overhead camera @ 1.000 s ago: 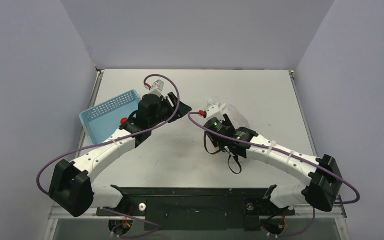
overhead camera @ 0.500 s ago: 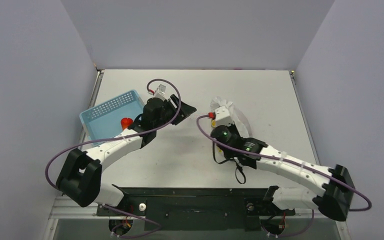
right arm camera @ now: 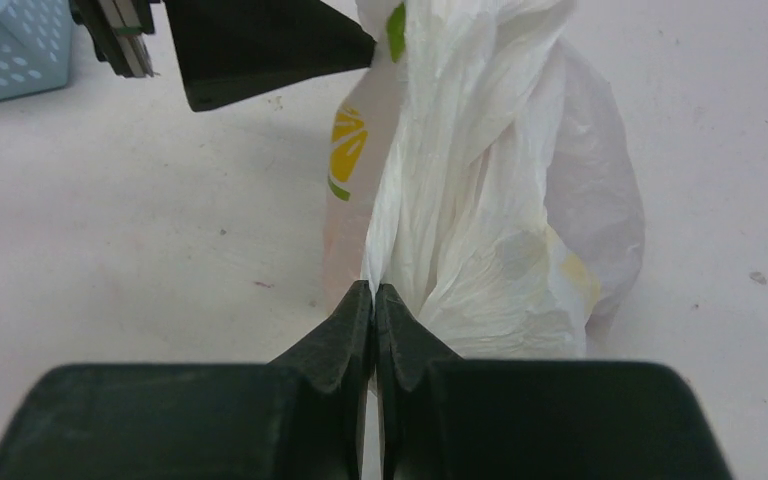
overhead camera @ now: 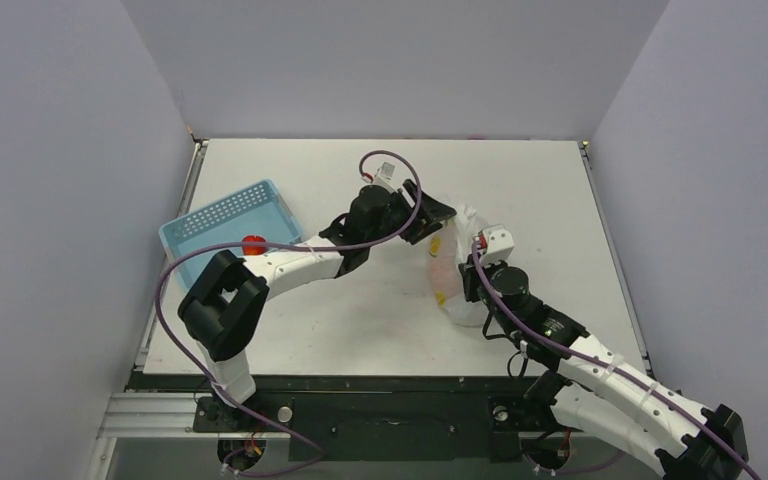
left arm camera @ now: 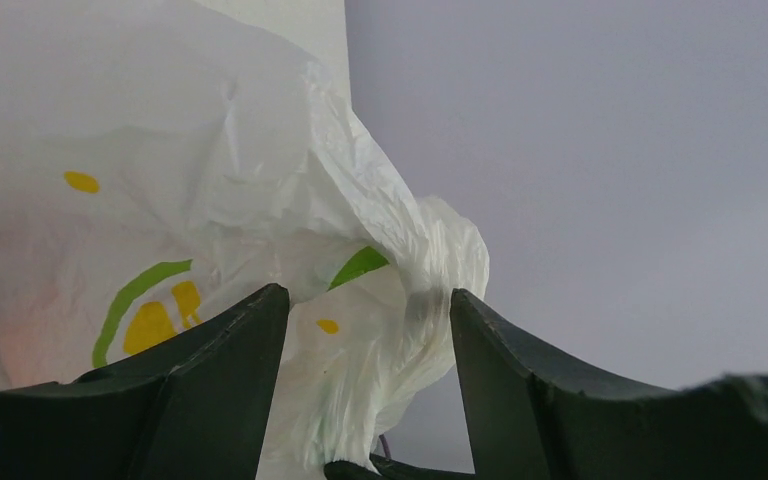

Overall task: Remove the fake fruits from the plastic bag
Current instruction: Untie the plastic bag at the center of the board.

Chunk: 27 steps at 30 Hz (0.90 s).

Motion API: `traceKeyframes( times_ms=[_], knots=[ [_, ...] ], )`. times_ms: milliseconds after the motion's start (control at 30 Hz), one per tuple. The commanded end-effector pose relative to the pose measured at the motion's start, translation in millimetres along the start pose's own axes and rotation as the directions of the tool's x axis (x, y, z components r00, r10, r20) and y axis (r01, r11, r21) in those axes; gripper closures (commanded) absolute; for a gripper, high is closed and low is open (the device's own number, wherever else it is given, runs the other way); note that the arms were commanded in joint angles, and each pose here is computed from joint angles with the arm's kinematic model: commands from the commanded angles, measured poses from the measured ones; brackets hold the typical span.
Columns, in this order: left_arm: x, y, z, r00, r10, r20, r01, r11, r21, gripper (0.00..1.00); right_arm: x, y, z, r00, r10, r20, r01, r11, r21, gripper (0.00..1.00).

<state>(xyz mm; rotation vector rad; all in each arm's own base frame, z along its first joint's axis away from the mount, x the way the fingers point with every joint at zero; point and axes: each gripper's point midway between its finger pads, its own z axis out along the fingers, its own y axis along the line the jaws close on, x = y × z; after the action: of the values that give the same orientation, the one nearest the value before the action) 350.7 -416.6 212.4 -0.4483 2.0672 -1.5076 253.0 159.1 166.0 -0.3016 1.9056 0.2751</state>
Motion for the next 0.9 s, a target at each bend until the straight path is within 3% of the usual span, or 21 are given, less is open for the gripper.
traceKeyframes(
  times_ms=[0,133,267,500,600,733,800,867],
  knots=[
    [3.0,-28.5,5.6,0.999,0.027,0.033,-0.027,1.0,0.012,0.43,-33.0,10.4,-2.9,0.991,0.072,0.114,-0.065,0.996,-0.067,1.0],
    [-1.1,-21.5,-3.3,0.987,0.094,0.129,-0.081,0.992,-0.101,0.39,-35.7,8.9,-3.2,0.991,0.077,0.112,-0.071,0.996,-0.058,1.0],
    [-8.4,-9.9,0.1,0.985,0.076,0.154,-0.052,0.986,-0.156,0.39,-36.3,4.9,-5.1,0.989,0.091,0.119,-0.086,0.995,-0.041,1.0],
    [-25.7,-8.0,22.3,0.977,0.169,0.131,-0.149,0.977,-0.149,0.39,-29.8,-0.8,-7.4,0.992,0.075,0.097,-0.073,0.997,-0.027,1.0],
    [-30.4,-20.7,30.1,0.976,0.174,0.133,-0.165,0.984,-0.074,0.41,-28.4,0.4,-8.9,0.993,0.078,0.093,-0.075,0.997,-0.036,1.0],
    [-32.4,-28.8,38.8,0.979,0.165,0.122,-0.166,0.986,-0.001,0.53,-28.3,0.7,-9.8,0.992,0.088,0.086,-0.085,0.996,-0.036,1.0],
    [-31.9,-31.2,42.2,0.981,0.157,0.115,-0.161,0.987,0.028,0.62,-28.4,1.3,-10.6,0.993,0.091,0.082,-0.088,0.995,-0.039,1.0],
    [-31.4,-33.6,45.3,0.982,0.154,0.111,-0.161,0.986,0.052,0.79,-29.0,0.7,-11.8,0.992,0.101,0.079,-0.099,0.995,-0.035,1.0]
  ],
)
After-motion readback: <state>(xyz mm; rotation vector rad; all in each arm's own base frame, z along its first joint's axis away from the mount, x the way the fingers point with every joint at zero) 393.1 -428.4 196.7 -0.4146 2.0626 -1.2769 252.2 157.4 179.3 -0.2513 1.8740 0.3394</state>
